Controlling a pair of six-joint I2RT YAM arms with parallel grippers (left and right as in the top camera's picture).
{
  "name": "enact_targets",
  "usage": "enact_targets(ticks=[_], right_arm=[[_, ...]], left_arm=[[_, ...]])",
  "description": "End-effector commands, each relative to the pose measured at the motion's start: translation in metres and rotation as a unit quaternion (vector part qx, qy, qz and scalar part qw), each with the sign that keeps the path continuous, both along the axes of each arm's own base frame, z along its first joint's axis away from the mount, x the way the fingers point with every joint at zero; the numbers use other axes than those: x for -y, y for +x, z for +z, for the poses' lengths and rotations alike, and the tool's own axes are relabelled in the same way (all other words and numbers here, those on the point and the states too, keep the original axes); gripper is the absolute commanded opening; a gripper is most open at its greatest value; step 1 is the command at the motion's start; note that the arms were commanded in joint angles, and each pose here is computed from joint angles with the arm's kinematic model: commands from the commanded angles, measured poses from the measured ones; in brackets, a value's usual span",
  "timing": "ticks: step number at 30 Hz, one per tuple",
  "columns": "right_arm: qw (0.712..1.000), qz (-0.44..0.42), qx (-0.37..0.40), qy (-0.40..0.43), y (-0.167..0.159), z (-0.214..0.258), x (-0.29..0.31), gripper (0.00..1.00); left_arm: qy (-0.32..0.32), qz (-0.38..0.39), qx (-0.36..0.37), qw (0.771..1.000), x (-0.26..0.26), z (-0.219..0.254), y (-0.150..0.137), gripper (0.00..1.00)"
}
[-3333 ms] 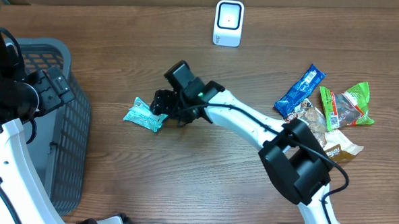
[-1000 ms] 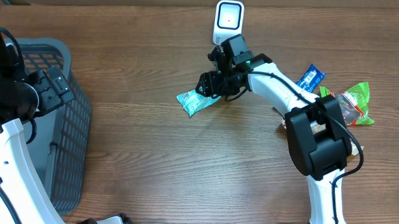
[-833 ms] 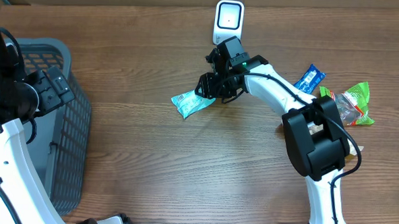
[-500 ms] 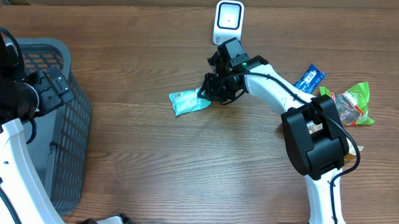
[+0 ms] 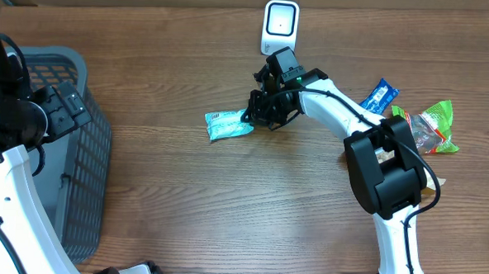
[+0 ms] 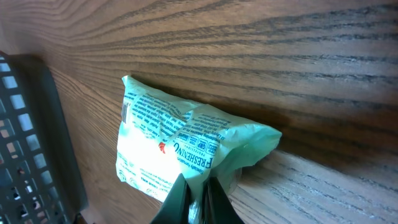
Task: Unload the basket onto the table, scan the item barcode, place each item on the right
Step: 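Lift the teal wipes pack up toward the scanner with the right gripper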
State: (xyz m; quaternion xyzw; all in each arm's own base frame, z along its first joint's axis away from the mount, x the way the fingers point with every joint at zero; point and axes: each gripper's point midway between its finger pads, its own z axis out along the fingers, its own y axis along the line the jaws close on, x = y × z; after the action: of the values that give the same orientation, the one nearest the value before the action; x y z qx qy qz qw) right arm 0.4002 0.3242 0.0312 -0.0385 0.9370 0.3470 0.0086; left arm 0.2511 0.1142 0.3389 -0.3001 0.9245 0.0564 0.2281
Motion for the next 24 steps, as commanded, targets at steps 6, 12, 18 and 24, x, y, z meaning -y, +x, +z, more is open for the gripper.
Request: enact_targets(ticks=[6,12,18,24], right_arm=[[0.991,0.036,0.044,0.121,0.010,0.082,0.007,0.04],[0.960,0.105,0.201,0.162,0.012,0.171,0.045,0.04],[0.931,0.112,0.316,0.146,0.009,0.238,0.090,0.04],[0.904,0.116,0.390,0.128,0.002,0.278,0.119,0.04]], left_arm=[[0.002,-0.003,0.006,1.000,0.000,0.003,-0.001,1.00],[0.002,-0.003,0.006,1.000,0.000,0.003,-0.001,1.00],[0.002,-0.003,0.006,1.000,0.000,0.003,-0.001,1.00],[0.002,-0.003,0.006,1.000,0.000,0.003,-0.001,1.00]])
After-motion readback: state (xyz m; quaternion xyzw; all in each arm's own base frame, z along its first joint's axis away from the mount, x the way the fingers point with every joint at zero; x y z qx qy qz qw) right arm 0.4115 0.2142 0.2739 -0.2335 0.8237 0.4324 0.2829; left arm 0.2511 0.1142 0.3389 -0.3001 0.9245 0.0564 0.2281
